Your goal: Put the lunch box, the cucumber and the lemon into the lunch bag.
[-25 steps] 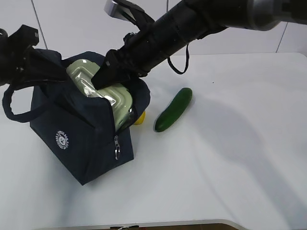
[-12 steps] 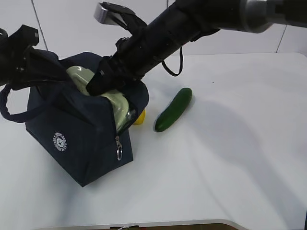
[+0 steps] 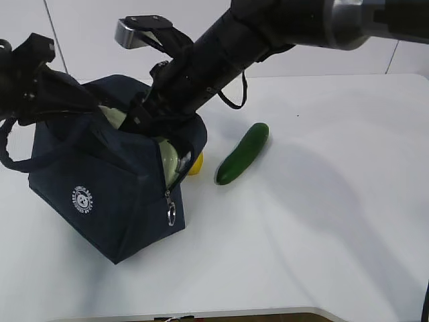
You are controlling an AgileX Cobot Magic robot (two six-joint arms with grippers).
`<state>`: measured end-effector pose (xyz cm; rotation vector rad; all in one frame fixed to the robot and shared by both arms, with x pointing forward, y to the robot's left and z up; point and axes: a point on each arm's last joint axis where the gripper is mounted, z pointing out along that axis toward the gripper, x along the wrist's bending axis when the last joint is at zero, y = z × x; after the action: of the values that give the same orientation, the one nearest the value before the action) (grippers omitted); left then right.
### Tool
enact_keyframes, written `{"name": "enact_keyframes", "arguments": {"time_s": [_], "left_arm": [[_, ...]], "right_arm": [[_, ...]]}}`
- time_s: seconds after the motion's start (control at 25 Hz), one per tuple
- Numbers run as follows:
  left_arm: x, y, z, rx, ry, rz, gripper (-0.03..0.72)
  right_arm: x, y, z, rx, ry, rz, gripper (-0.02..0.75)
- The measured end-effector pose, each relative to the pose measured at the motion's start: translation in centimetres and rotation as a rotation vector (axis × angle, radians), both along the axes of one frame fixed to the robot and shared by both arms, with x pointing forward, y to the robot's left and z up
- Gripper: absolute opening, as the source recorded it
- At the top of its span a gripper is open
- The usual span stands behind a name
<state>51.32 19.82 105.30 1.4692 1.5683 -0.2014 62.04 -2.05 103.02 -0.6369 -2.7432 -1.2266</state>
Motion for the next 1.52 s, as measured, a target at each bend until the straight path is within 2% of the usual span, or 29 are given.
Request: {"name": "enact_keyframes", "arguments": {"time_s": [0.28, 1.2, 1.32, 1.52], "left_arm": [[0.0, 0.0, 0.0, 0.001, -0.003, -0.002, -0.009], [0.0, 0.0, 0.0, 0.011, -0.022, -0.016, -0.009], [0.0, 0.0, 0.0, 0.027, -0.026, -0.021, -0.009], [0.2, 0.7, -0.3, 0.064, -0.032, -0.018, -0.009]], "right_arm": [[-0.2, 0.2, -0.2, -0.026, -0.021, 0.022, 0.385], [-0.5, 0.4, 0.0, -0.02, -0.004, 0.04, 0.451], [-0.4, 0.5, 1.1, -0.008, -0.02, 0.056, 0.451], [-0.2, 0.6, 4.6, -0.013, -0.094, 0.085, 0.452]]}}
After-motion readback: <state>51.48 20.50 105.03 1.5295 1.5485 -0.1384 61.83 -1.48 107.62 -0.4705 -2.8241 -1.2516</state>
